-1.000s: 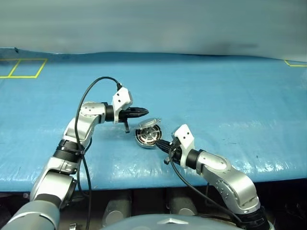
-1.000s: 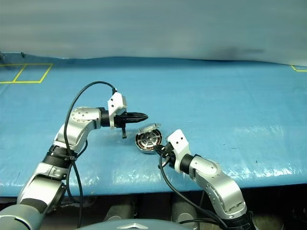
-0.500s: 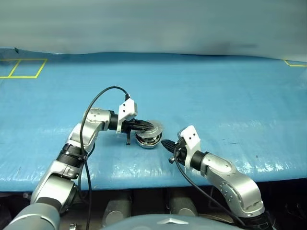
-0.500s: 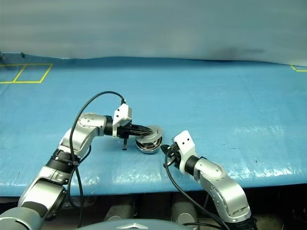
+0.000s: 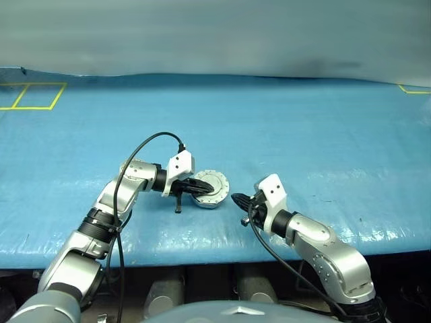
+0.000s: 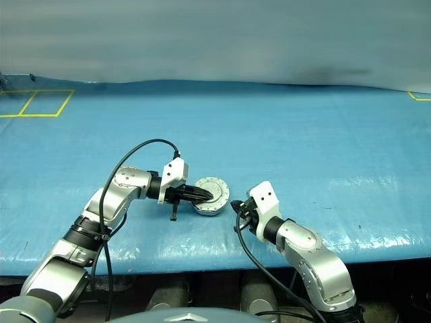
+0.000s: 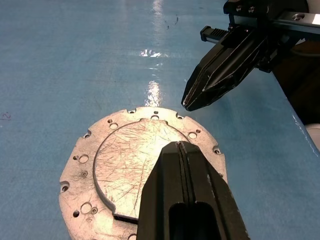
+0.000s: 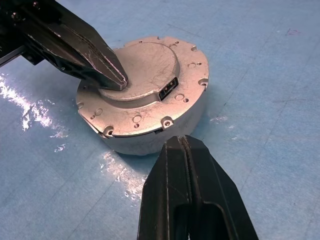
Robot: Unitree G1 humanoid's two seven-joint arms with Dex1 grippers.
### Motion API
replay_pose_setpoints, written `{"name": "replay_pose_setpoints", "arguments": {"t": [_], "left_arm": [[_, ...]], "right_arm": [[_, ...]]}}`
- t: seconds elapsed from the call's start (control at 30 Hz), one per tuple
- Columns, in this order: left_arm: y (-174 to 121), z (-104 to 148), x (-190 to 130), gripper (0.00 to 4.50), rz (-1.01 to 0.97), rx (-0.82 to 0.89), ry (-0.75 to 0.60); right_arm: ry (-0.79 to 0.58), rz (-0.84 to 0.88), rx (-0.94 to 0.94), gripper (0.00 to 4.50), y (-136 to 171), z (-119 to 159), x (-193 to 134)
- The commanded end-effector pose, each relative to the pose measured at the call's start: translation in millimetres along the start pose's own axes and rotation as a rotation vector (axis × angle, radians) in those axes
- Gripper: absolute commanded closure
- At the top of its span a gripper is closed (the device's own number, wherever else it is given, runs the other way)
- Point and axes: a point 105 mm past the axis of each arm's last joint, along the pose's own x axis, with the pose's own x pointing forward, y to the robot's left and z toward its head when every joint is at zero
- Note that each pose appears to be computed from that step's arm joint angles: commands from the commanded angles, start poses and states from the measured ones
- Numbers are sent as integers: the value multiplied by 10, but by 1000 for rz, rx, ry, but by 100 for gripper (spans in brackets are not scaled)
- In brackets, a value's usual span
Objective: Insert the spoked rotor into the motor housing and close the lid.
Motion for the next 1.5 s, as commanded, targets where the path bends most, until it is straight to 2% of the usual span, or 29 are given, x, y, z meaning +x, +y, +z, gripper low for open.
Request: {"name": "replay_pose_setpoints", "arguments": {"t": [0.03, 0.23, 0.3, 0.57, 0.7, 0.73, 0.9, 1.03, 1.2, 1.5], "left_arm": [[-28, -80, -14, 450, 18, -5, 35], [-68, 170, -93, 450, 82, -27, -134], [-81, 270, -143, 450, 124, -45, -200], [-163, 311, -319, 450, 358, -63, -318], [-236, 217, -377, 450, 500, -67, -365], [-262, 189, -386, 450, 531, -82, -379], [-440, 67, -387, 450, 605, -169, -429], [-570, -117, -355, 450, 640, -202, -381], [-627, -227, -356, 450, 691, -196, -366], [-657, -316, -332, 450, 727, -224, -375]], "right_arm": [[-55, 23, -7, 446, 61, 135, -31], [-145, 71, 6, 446, 123, 341, -54], [-167, 78, -1, 409, 127, 411, -57], [-189, 95, -58, 156, 85, 570, -13], [-182, 128, -102, 17, 80, 638, 70], [-177, 142, -113, 1, 86, 650, 99], [-149, 217, -172, 1, 172, 685, 267], [-135, 271, -212, 1, 296, 675, 445], [-137, 297, -212, 1, 343, 669, 563], [-128, 240, -231, 1, 195, 595, 638]]}}
